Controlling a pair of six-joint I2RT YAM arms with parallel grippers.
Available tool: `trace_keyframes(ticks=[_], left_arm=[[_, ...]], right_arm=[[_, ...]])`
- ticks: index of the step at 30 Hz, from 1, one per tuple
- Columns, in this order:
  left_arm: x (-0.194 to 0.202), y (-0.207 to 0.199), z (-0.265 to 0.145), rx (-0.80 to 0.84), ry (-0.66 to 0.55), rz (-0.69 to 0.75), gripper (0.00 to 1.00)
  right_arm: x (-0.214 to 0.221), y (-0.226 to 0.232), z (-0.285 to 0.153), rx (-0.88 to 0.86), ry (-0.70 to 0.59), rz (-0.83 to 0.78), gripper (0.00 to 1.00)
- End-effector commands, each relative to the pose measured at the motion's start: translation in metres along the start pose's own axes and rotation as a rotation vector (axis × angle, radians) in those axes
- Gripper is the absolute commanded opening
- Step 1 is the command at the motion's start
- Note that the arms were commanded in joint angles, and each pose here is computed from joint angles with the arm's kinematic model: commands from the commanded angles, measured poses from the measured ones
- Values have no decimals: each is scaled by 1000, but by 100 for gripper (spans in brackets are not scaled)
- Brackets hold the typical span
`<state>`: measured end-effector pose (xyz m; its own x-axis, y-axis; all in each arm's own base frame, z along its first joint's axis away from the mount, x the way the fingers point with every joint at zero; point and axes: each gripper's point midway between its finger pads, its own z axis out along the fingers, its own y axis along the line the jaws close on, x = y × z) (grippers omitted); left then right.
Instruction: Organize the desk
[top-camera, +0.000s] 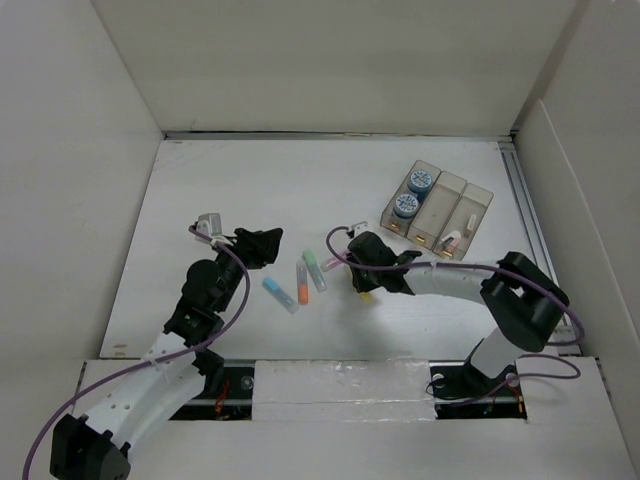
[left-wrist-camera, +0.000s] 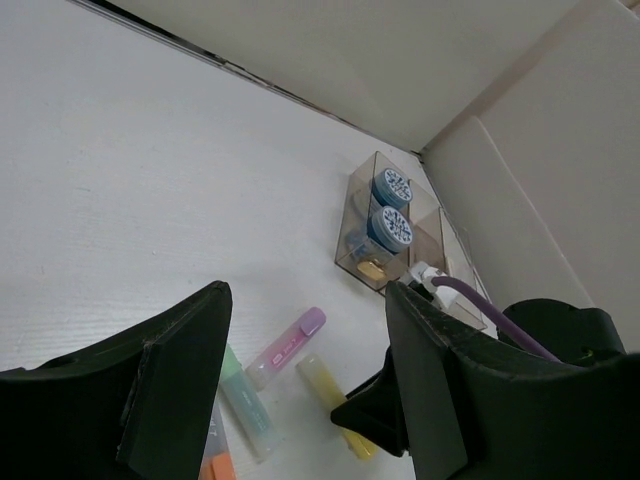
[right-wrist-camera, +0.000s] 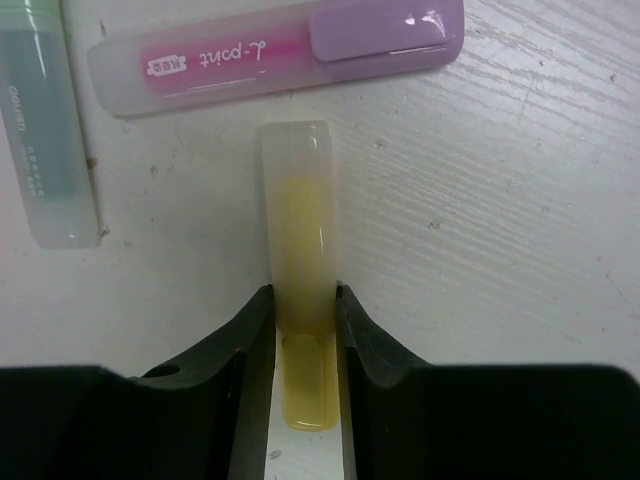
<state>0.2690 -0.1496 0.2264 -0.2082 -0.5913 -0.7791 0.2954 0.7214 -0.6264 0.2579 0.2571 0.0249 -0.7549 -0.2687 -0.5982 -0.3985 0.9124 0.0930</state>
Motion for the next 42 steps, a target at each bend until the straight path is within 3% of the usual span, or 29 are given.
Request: trace_keyframes(ticks=[1, 4, 9, 12, 18, 21, 27, 33, 35, 36, 37, 40, 42], left_arm=[[-30, -24, -1, 66, -86, 1, 58], [-31, -25, -1, 70, -85, 0, 58], [-29, -24, 0, 69, -79, -1, 58], [-28, -27, 0, 81, -74, -2, 58], [-27, -27, 0, 85, -71, -2, 58], [-28, -26, 0, 77, -77, -1, 58], [-32, -25, -3, 76, -90, 0, 58], [-32, -26, -3, 75, -92, 1, 58], [-31, -26, -2, 75, -85, 3, 58], [-30, -26, -2, 76, -80, 3, 58], [-31, -26, -1, 77, -83, 3, 58], [-29, -23, 0, 65, -79, 5, 58], [-30, -24, -1, 69, -82, 5, 58]], right_arm=[[10, -17, -6, 144, 28, 18, 18], [6, -11, -23, 128, 1, 15, 14], [-41, -8, -77, 22, -180, 104, 14], [-74, -35, -93, 39, -273, 174, 17], [-161, -138, -115, 171, -535, 413, 16], [-185, -180, -112, 233, -584, 517, 17], [-191, -247, -97, 352, -610, 659, 17], [-180, -273, -87, 382, -610, 717, 18], [-178, -277, -85, 388, -605, 725, 26], [-177, -276, -82, 379, -592, 722, 36], [-174, -279, -81, 384, -583, 727, 52], [-178, -276, -86, 369, -589, 712, 70], [-180, -273, -94, 362, -603, 696, 74]])
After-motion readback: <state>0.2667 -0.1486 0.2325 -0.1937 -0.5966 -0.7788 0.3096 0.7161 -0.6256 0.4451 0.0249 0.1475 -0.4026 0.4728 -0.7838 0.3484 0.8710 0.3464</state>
